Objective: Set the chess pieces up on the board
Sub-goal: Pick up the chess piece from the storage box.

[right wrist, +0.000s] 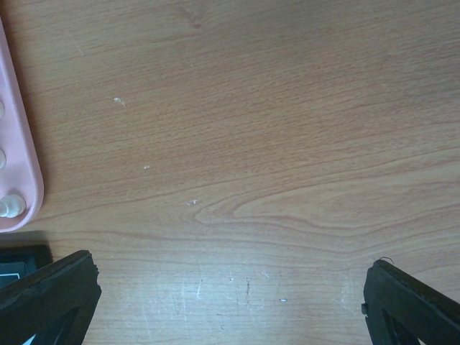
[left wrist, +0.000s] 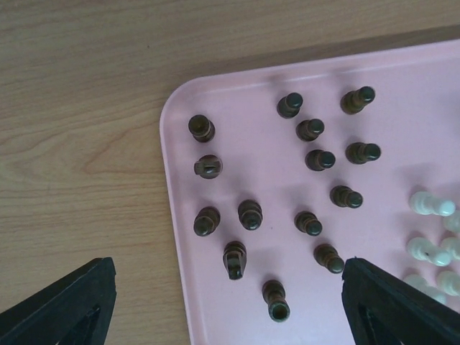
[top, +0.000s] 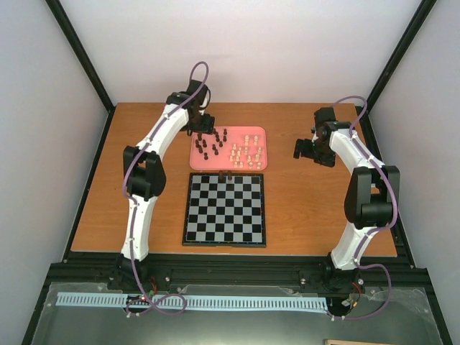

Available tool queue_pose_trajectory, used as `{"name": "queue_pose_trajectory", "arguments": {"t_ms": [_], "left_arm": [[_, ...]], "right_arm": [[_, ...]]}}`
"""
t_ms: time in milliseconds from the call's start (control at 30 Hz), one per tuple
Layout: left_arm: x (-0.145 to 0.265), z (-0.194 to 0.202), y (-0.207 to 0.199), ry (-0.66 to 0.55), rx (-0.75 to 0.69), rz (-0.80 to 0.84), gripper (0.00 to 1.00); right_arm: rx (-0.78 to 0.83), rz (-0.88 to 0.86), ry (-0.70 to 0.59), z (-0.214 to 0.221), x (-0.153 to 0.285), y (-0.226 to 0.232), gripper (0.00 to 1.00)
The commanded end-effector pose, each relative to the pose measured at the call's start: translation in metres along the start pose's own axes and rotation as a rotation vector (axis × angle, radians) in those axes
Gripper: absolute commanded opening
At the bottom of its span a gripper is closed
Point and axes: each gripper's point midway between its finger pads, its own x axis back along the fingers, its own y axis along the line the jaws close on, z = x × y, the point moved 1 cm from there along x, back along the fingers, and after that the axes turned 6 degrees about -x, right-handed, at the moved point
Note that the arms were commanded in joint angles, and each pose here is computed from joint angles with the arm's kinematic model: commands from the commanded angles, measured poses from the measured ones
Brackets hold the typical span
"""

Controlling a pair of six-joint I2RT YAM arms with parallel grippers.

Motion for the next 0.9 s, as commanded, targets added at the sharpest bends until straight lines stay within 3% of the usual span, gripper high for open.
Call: {"name": "queue_pose_trajectory", "arguments": {"t_ms": [0,167,400,867], "left_arm": [[-0.006,-0.014,0.006,-0.040,0.032,-0.017,0.86],[-0.016,-0.007,0.007,-0.018,0.053,-0.026,0.78],[0.000,0.006,0.008,-0.027,0.064,-0.014,0.58],[0.004,0.062,-0.017,0.038,0.081,0.093,0.55]], "right_arm": [[-0.023,0.015,-0.010,-0.005,0.002,0.001,1.00],[-0.027,0.026,0.005,-0.002,-0.001,-0.001,1.00],[-0.033,0.033,0.030,0.006,-0.009,-0.005,1.00],[-0.026,0.055,0.071,0.014,-0.023,-0.010,0.99]]}}
